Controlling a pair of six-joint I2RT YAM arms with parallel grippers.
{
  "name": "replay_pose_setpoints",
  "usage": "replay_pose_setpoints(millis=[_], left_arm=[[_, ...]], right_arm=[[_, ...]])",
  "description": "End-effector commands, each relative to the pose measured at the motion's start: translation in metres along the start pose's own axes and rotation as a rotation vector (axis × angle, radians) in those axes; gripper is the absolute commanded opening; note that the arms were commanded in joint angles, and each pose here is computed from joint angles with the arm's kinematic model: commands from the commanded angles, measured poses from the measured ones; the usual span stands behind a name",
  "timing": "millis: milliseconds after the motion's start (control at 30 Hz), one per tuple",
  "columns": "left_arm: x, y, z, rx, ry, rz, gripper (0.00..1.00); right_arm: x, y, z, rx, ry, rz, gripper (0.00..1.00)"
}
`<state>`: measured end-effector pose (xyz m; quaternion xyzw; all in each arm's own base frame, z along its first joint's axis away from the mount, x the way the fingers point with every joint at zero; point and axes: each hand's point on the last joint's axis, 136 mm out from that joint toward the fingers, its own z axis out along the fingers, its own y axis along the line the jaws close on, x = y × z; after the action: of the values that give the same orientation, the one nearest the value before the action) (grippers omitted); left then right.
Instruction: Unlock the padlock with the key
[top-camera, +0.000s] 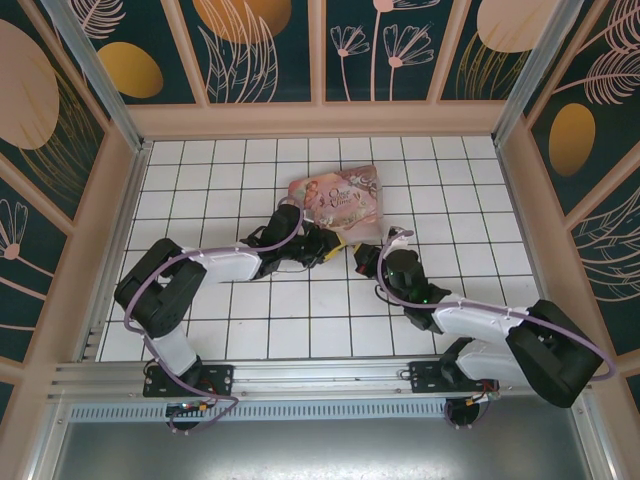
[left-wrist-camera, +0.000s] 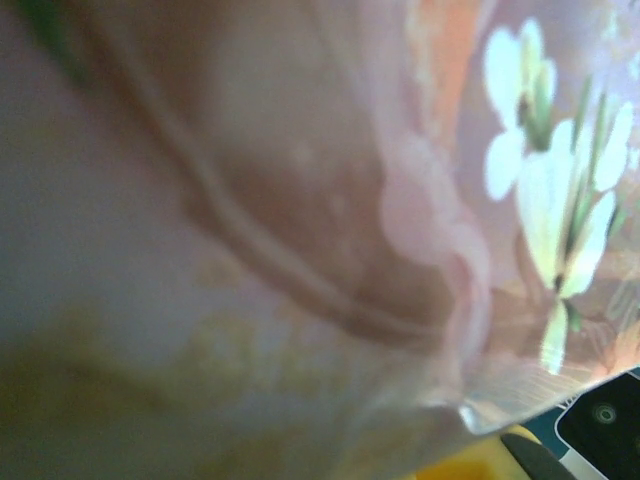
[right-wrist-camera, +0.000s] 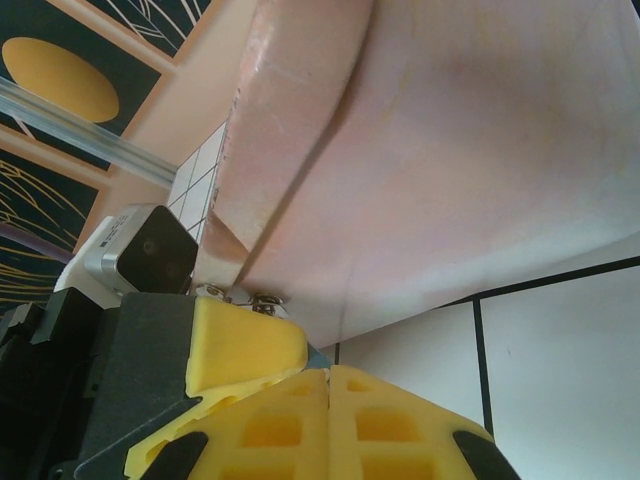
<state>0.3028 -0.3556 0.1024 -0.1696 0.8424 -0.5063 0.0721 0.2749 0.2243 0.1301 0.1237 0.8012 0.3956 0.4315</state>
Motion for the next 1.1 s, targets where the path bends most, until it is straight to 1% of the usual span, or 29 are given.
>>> replay_pose_setpoints(millis=[0, 133, 167, 200, 333, 433, 633, 700, 767, 967, 1000, 1067], left_arm=[[-0.006, -0.019, 0.004, 0.041, -0.011, 0.027, 0.0], [-0.017, 0.001, 0.009, -0.078, -0.056, 0.1, 0.0], [-0.019, 0.013, 0.009, -0.13, -0.066, 0.113, 0.0], [-0.025, 0.009, 0.009, -0.149, -0.088, 0.148, 0.0], [-0.041, 0.027, 0.006, -0.288, -0.149, 0.242, 0.0], [-0.048, 0.038, 0.003, -0.354, -0.172, 0.284, 0.0], [-0.05, 0.054, 0.002, -0.41, -0.178, 0.324, 0.0], [-0.05, 0.056, 0.001, -0.412, -0.177, 0.334, 0.08], [-0.049, 0.056, 0.0, -0.409, -0.176, 0.342, 0.16], [-0.04, 0.049, -0.014, -0.366, -0.174, 0.367, 0.48], [-0.036, 0.052, -0.02, -0.368, -0.172, 0.368, 0.54], [-0.032, 0.044, -0.03, -0.341, -0.181, 0.381, 0.64]], right_arm=[[-0.002, 0.006, -0.001, -0.026, -0.02, 0.022, 0.0], [-0.001, 0.004, -0.008, -0.014, -0.005, 0.026, 0.0], [-0.001, 0.004, -0.009, -0.011, -0.001, 0.025, 0.0], [-0.001, 0.003, -0.012, -0.009, 0.004, 0.024, 0.0], [-0.004, 0.006, -0.021, -0.015, 0.005, 0.031, 0.0], [-0.007, 0.013, -0.025, -0.039, 0.013, 0.044, 0.0], [-0.012, 0.03, -0.024, -0.105, 0.053, 0.085, 0.0], [-0.018, 0.032, -0.024, -0.116, 0.044, 0.113, 0.0], [-0.017, 0.036, -0.025, -0.148, 0.068, 0.144, 0.0], [-0.025, 0.041, -0.025, -0.195, 0.084, 0.22, 0.0], [-0.027, 0.043, -0.025, -0.205, 0.082, 0.229, 0.0], [-0.03, 0.047, -0.025, -0.223, 0.084, 0.241, 0.0]])
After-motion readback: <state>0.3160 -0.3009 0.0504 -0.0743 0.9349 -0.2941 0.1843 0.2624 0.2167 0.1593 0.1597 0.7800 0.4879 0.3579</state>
